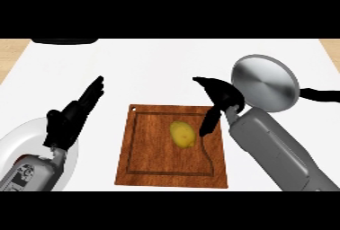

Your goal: Pick the lemon from the cutting board and place it in the pan

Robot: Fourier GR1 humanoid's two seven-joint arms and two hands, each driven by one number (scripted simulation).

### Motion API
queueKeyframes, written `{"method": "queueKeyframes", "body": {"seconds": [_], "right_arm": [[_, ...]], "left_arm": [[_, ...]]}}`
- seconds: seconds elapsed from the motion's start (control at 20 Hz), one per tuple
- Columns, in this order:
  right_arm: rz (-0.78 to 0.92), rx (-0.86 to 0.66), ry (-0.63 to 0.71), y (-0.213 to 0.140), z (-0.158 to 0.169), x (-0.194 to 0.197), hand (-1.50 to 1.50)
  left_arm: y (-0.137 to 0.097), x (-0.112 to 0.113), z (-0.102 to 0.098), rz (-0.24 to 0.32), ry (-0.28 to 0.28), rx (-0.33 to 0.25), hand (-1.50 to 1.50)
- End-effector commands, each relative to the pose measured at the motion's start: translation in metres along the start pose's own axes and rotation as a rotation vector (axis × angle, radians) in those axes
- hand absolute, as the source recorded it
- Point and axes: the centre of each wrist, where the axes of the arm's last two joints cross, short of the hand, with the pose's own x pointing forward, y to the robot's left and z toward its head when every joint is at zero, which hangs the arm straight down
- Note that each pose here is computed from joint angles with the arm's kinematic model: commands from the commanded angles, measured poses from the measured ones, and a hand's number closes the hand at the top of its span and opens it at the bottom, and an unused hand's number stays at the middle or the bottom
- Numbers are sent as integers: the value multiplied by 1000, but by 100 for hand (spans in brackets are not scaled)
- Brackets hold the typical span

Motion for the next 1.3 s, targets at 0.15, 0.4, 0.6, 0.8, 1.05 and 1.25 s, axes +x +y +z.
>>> {"method": "queueKeyframes", "body": {"seconds": [0.15,0.4,0.6,0.8,1.05,1.25], "right_arm": [[239,334,147,-19,-17,53,-150],[275,469,177,3,-20,113,-150],[307,453,219,8,-19,116,-150],[357,424,233,3,-20,115,-150],[383,438,276,23,-25,115,-150],[398,438,280,18,-18,111,-150]], "left_arm": [[-3,-1,2,3,-6,-7,0],[12,2,7,-10,1,13,0],[3,-11,19,-5,7,20,0],[15,-6,9,-17,12,22,0],[-3,-6,10,7,-3,11,0],[-6,-6,12,-7,8,29,0]]}}
